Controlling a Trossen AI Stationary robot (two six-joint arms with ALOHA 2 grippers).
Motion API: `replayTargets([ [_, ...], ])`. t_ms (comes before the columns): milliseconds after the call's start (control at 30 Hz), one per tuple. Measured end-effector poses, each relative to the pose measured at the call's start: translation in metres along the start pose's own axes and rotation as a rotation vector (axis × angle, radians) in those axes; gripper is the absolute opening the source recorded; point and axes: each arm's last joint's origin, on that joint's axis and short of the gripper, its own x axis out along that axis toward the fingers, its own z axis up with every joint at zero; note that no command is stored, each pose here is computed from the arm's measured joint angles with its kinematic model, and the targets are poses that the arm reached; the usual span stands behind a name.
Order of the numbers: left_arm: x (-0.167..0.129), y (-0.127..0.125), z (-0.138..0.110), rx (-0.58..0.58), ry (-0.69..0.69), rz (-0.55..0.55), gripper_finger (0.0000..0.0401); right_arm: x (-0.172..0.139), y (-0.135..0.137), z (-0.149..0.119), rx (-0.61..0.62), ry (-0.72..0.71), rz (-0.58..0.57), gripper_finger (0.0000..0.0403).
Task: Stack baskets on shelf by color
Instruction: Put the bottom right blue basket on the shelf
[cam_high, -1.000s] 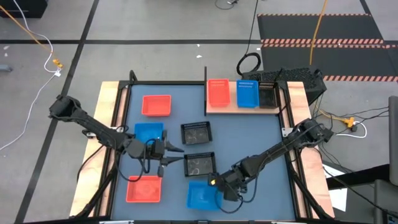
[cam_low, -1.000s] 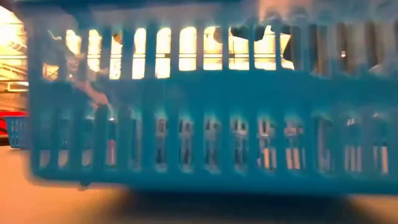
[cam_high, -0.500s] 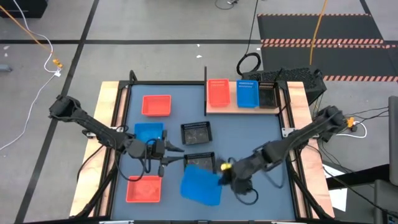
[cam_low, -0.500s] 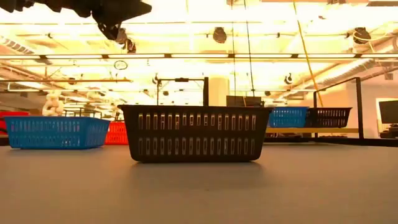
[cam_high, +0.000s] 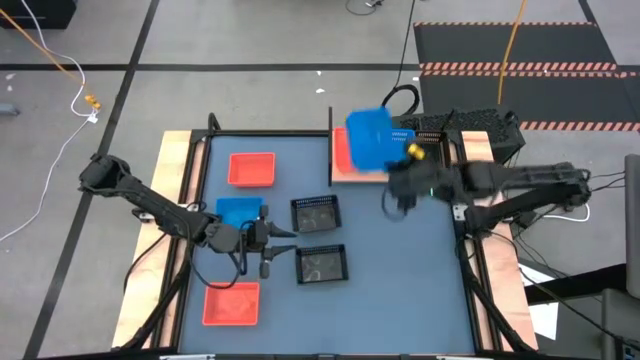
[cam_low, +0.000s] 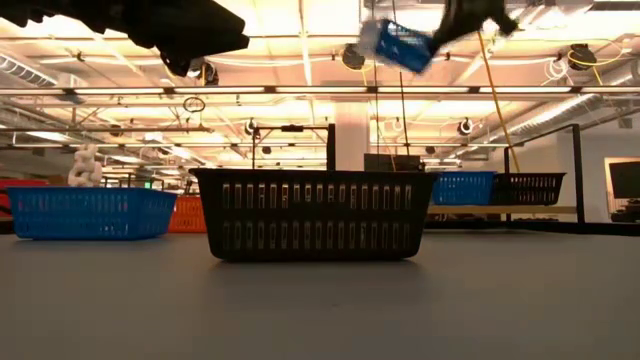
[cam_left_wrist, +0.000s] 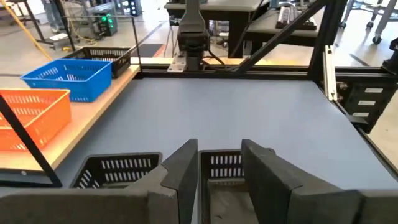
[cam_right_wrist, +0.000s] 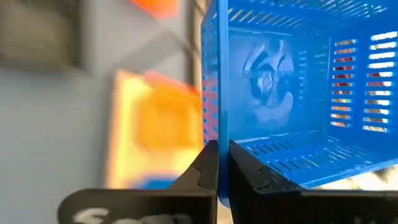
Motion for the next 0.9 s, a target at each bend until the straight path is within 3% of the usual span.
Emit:
replayTargets([
  [133,0.000,0.000,0.000,-0.003,0.003,0.000,0.0127,0.021,-0.009,-0.036,-0.006,0.205,-0.068,0.0003],
  [333,0.000,0.000,0.000,-0.003,0.002,0.000,0.0127,0.056,0.005,-0.083,-0.062,0.429,0.009,0.0004],
  [533,0.000,0.000,0.001,-0.006,-0.012,-0.001,0.0127,0.071,0.018,-0.104,-0.041,0.440,0.130,0.0004],
  [900,0.000,0.000,0.002,-0.032,-0.018,-0.002,0.0127,0.075,0.019,-0.106,0.112,0.351,0.260,0.0004],
])
